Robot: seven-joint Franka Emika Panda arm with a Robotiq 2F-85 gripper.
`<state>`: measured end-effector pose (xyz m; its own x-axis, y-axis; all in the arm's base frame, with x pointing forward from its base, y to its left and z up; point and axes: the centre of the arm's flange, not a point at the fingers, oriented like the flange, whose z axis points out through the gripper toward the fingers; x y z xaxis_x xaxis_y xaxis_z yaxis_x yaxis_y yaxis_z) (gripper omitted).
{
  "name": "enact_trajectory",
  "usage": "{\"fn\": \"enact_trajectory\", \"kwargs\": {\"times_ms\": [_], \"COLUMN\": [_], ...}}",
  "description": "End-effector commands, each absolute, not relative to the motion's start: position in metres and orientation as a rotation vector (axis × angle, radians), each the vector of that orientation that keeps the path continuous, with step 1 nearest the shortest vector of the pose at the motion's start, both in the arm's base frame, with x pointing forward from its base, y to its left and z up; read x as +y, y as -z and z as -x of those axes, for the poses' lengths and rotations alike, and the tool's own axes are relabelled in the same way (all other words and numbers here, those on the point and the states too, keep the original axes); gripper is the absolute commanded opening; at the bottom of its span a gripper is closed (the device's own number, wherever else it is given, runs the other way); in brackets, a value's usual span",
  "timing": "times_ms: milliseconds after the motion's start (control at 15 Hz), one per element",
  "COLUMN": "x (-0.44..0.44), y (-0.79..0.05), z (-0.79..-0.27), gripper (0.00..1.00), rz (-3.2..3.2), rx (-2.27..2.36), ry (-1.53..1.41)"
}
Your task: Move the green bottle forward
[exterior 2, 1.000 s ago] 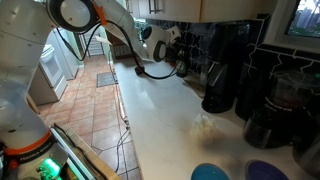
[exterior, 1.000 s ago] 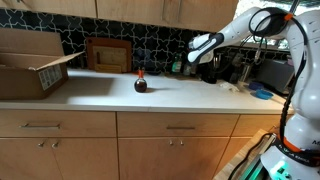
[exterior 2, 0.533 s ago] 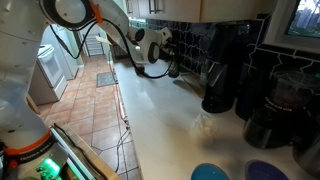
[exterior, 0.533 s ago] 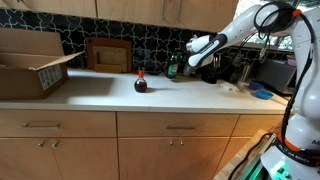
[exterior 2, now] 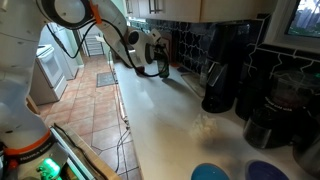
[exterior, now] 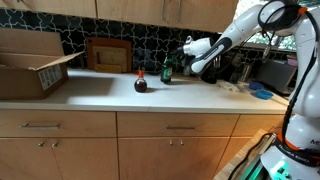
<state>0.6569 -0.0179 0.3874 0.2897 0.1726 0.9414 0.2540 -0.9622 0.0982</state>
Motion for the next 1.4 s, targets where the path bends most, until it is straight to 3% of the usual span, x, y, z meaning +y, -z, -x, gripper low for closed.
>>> {"fn": "enact_trajectory", "kwargs": {"times_ms": [0, 933, 1000, 1333], "x": [-0.008, 0.003, 0.011, 0.010], "y": [-0.412, -0.409, -0.384, -0.386], "z": [-0.646, -0.642, -0.624, -0.631], "gripper": [0.12, 0.12, 0.36, 0.36], "rz": [2.349, 2.073, 2.172, 2.144], "rx": [-0.554, -0.831, -0.831, -0.823], "ry": [1.808, 1.724, 1.678, 1.691]}}
